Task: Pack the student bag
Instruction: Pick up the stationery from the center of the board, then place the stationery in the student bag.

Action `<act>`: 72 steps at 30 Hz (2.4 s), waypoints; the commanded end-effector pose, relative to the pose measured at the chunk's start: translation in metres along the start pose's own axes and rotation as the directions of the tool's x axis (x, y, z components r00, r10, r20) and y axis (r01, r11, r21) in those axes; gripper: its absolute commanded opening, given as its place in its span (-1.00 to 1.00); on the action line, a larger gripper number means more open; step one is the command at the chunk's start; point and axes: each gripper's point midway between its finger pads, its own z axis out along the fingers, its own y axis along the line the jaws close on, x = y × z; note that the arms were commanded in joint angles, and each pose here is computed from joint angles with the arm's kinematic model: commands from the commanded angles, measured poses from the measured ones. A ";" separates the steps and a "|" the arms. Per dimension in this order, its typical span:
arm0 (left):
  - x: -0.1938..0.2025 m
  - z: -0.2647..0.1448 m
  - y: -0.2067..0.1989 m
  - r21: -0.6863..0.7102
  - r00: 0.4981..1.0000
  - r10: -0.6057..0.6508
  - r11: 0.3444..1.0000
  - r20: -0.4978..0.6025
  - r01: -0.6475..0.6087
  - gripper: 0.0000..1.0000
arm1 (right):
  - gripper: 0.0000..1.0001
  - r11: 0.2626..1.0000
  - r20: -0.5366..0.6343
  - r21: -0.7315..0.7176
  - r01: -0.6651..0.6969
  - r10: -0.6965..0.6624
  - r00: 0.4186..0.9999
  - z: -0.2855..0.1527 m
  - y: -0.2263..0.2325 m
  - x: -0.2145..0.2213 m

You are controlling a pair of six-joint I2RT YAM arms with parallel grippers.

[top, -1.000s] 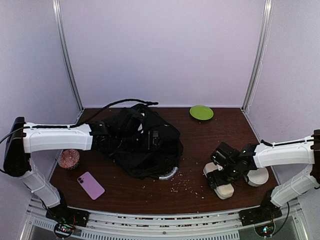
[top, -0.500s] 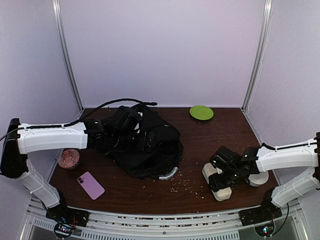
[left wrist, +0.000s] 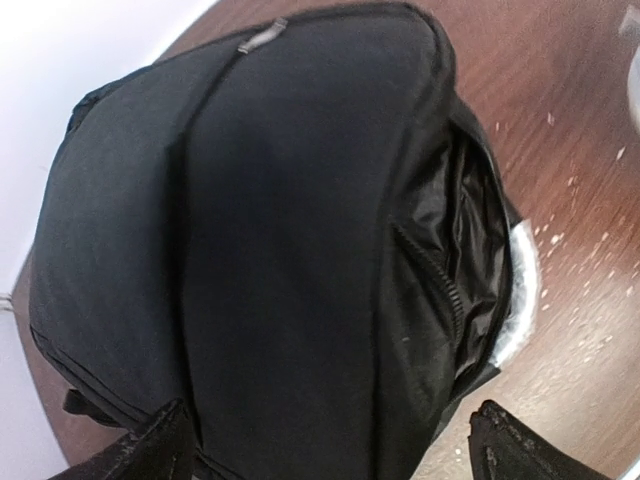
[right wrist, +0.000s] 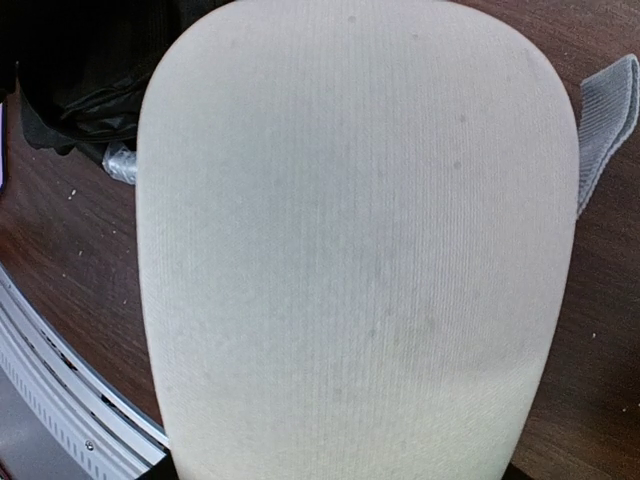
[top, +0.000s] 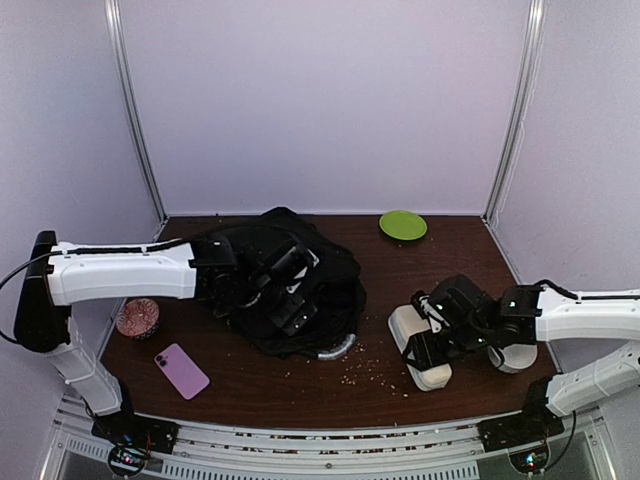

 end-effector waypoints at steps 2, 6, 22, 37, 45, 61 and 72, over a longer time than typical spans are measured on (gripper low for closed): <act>0.011 0.025 0.004 -0.124 0.981 0.160 0.977 -0.106 -0.173 0.96 | 0.12 0.996 0.075 -0.094 0.004 0.003 0.997 -0.015 0.025 -0.021; 0.013 0.040 0.009 -0.178 0.972 0.174 0.963 -0.157 -0.201 0.88 | 0.12 0.992 0.077 -0.125 0.011 -0.001 0.997 -0.018 0.032 -0.020; -0.055 -0.050 0.042 -0.050 0.964 -0.175 0.981 0.200 0.188 -1.00 | 0.11 0.905 0.136 -0.401 0.139 -0.092 0.987 -0.011 0.143 -0.057; -0.067 -0.070 0.028 0.171 0.863 -0.423 0.905 0.276 0.389 -1.00 | 0.10 0.908 0.105 -0.364 0.209 -0.183 0.977 0.082 0.211 -0.094; -0.067 -0.060 0.026 0.201 0.800 -0.531 0.847 0.278 0.492 -1.00 | 0.51 0.951 0.136 -0.230 0.208 -0.180 0.974 0.114 0.195 -0.105; -0.066 -0.040 0.021 0.175 0.784 -0.571 0.821 0.244 0.544 -1.00 | 0.87 0.953 0.217 -0.279 0.123 -0.062 0.974 0.043 0.153 -0.064; -0.065 -0.040 0.014 0.230 0.746 -0.633 0.773 0.207 0.592 -1.00 | 0.87 0.961 0.335 -0.275 0.032 0.064 0.940 0.075 0.151 -0.057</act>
